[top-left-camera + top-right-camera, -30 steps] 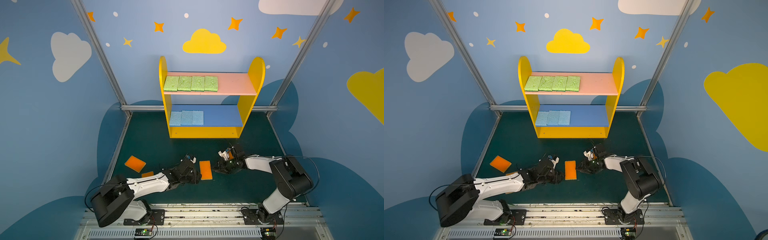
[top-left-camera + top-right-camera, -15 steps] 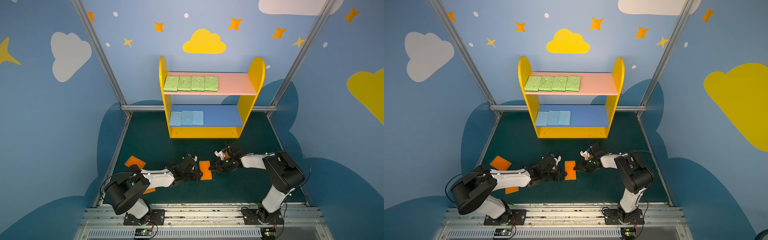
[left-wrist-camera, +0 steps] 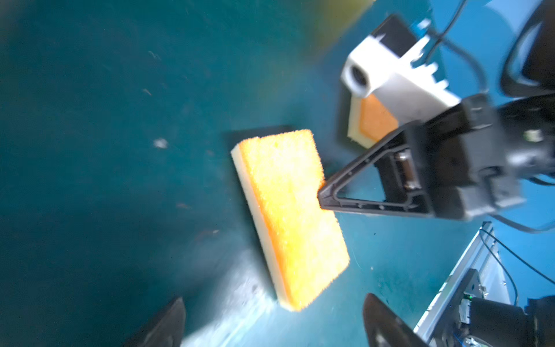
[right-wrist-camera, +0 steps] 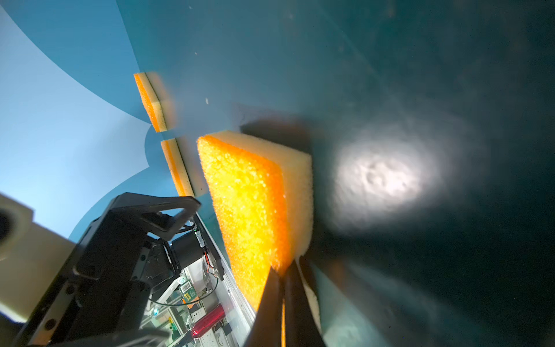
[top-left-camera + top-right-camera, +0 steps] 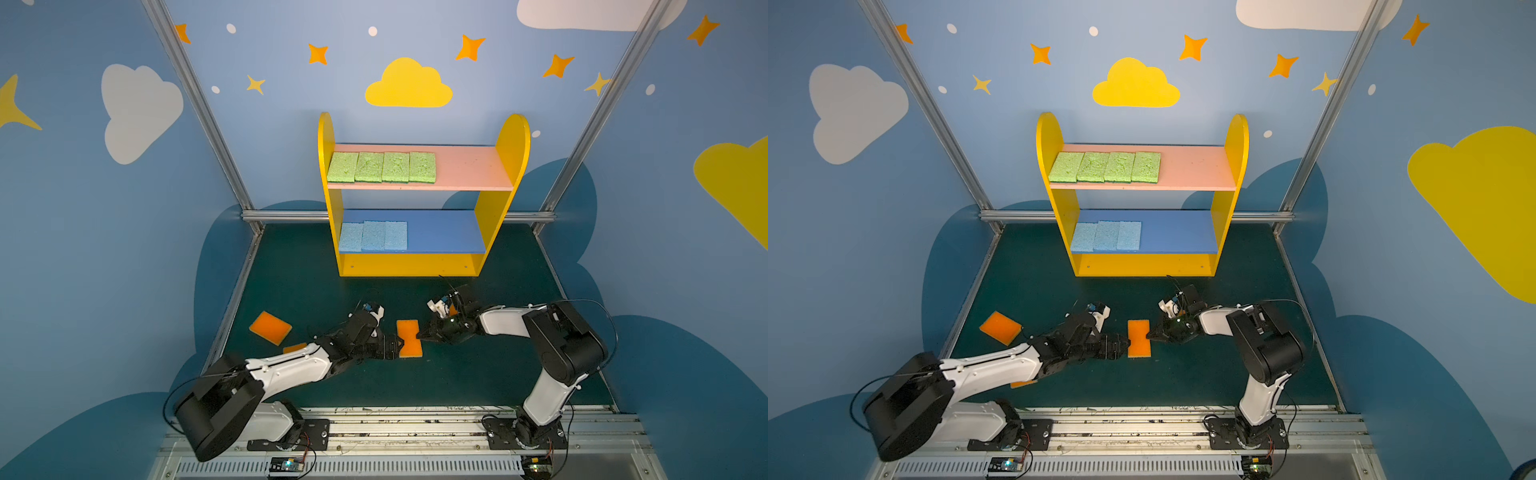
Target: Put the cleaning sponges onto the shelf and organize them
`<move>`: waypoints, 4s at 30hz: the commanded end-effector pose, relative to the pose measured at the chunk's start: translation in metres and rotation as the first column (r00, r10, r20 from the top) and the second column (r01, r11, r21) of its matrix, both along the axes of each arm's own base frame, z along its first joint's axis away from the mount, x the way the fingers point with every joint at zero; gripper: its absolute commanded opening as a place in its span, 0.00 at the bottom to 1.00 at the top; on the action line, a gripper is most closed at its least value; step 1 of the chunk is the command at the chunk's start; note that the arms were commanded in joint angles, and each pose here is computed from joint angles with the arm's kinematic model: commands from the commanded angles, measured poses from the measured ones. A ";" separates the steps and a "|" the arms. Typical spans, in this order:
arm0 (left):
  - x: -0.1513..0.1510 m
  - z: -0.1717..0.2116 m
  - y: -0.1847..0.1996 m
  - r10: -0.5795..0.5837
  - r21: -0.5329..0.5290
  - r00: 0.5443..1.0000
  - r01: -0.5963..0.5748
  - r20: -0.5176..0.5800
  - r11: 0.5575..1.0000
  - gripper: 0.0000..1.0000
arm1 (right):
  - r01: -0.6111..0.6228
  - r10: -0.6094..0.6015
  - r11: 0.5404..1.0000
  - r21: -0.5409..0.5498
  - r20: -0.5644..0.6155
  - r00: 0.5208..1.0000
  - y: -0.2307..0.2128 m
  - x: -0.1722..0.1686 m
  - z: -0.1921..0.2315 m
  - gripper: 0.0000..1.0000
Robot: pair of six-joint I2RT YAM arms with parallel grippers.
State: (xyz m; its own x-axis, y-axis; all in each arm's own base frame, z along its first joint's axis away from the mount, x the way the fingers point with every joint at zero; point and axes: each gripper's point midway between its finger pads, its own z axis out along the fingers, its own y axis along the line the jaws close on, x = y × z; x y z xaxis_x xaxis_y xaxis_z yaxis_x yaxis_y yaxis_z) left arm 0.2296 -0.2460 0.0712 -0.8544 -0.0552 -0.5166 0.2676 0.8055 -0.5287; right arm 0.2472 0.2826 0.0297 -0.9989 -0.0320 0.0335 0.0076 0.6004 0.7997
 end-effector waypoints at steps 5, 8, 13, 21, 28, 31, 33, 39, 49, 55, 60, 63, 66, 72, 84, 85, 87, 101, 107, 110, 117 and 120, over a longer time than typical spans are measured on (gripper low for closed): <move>-0.016 -0.006 0.051 0.082 0.070 0.997 -0.082 0.013 0.994 0.99 | 0.012 -0.017 0.996 0.090 0.060 0.998 0.027 0.028 0.021 0.00; -0.023 -0.006 0.065 0.107 0.076 0.994 -0.109 0.031 0.991 1.00 | 0.026 -0.035 0.989 0.146 0.061 0.998 0.039 0.041 0.024 0.00; -0.032 -0.006 0.085 0.147 0.062 0.987 -0.151 0.066 0.987 1.00 | 0.042 -0.056 0.971 0.234 0.054 0.997 0.060 0.067 0.028 0.00; -0.037 -0.009 0.098 0.191 0.000 0.978 -0.192 0.083 0.981 0.98 | 0.046 -0.073 0.964 0.263 0.091 0.993 0.089 0.100 0.036 0.00; -0.028 -0.020 0.096 0.229 -0.026 0.972 -0.228 0.049 0.973 0.95 | 0.041 -0.084 0.950 0.310 0.126 0.989 0.117 0.125 0.036 0.00; -0.023 -0.022 0.096 0.237 -0.019 0.970 -0.237 0.049 0.971 0.95 | 0.049 -0.096 0.941 0.335 0.126 0.987 0.126 0.136 0.035 0.00; -0.020 -0.021 0.096 0.240 -0.016 0.969 -0.240 0.057 0.971 0.95 | 0.049 -0.100 0.932 0.359 0.126 0.987 0.132 0.141 0.035 0.00; -0.013 -0.021 0.102 0.272 -0.015 0.960 -0.271 0.073 0.962 0.95 | 0.046 -0.108 0.917 0.396 0.136 0.985 0.148 0.159 0.037 0.00; -0.011 -0.023 0.107 0.307 -0.036 0.949 -0.305 0.070 0.952 0.95 | 0.056 -0.122 0.909 0.413 0.136 0.983 0.166 0.186 0.027 0.00; -0.011 -0.024 0.107 0.310 -0.039 0.948 -0.308 0.070 0.951 0.95 | 0.072 -0.150 0.896 0.437 0.147 0.978 0.173 0.203 0.024 0.00; -0.010 -0.025 0.108 0.314 -0.036 0.947 -0.312 0.068 0.949 0.95 | 0.081 -0.156 0.886 0.457 0.130 0.979 0.182 0.215 0.020 0.00; -0.009 -0.025 0.108 0.315 -0.033 0.947 -0.314 0.065 0.949 0.95 | 0.075 -0.151 0.880 0.469 0.126 0.980 0.188 0.220 0.019 0.00; -0.008 -0.024 0.108 0.313 -0.026 0.948 -0.312 0.062 0.950 0.95 | 0.075 -0.152 0.879 0.471 0.127 0.980 0.189 0.224 0.018 0.00; -0.004 -0.021 0.106 0.312 -0.022 0.948 -0.311 0.063 0.950 0.95 | 0.081 -0.161 0.878 0.472 0.132 0.978 0.184 0.227 0.019 0.22; 0.002 -0.020 0.102 0.330 -0.043 0.944 -0.330 -0.001 0.943 0.49 | 0.096 -0.194 0.868 0.487 0.155 0.969 0.158 0.222 0.036 0.44; 0.003 -0.019 0.102 0.332 -0.045 0.943 -0.332 -0.009 0.942 0.44 | 0.095 -0.195 0.869 0.486 0.159 0.968 0.155 0.220 0.039 0.45; 0.005 -0.017 0.102 0.341 -0.051 0.940 -0.341 -0.015 0.939 0.37 | 0.094 -0.198 0.870 0.483 0.167 0.966 0.149 0.216 0.043 0.46; 0.042 -0.009 0.106 0.387 -0.032 0.920 -0.389 -0.053 0.921 0.03 | 0.147 -0.283 0.877 0.457 0.244 0.928 0.077 0.163 0.073 0.47; 0.069 -0.013 0.118 0.433 -0.020 0.901 -0.433 -0.030 0.901 0.05 | 0.160 -0.324 0.885 0.438 0.331 0.887 0.051 0.148 0.089 0.47; 0.083 -0.019 0.121 0.447 -0.012 0.894 -0.448 -0.031 0.894 0.06 | 0.151 -0.339 0.878 0.454 0.369 0.865 0.044 0.152 0.103 0.48; 0.118 -0.028 0.125 0.452 0.034 0.892 -0.451 -0.014 0.892 0.05 | 0.134 -0.327 0.902 0.411 0.448 0.832 0.037 0.153 0.114 0.74; 0.131 -0.033 0.125 0.450 0.038 0.893 -0.449 -0.030 0.893 0.05 | 0.132 -0.311 0.918 0.374 0.471 0.825 0.034 0.153 0.116 0.81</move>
State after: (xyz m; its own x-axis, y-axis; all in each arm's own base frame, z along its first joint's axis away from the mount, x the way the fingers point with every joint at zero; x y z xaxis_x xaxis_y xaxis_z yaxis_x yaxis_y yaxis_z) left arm 0.3459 -0.1210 0.0349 -0.7665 -0.4394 -0.4684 -0.1743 0.8443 -0.5067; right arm 0.4004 0.3186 0.1332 -0.8735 0.2924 -0.3892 -0.2974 0.3126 0.9021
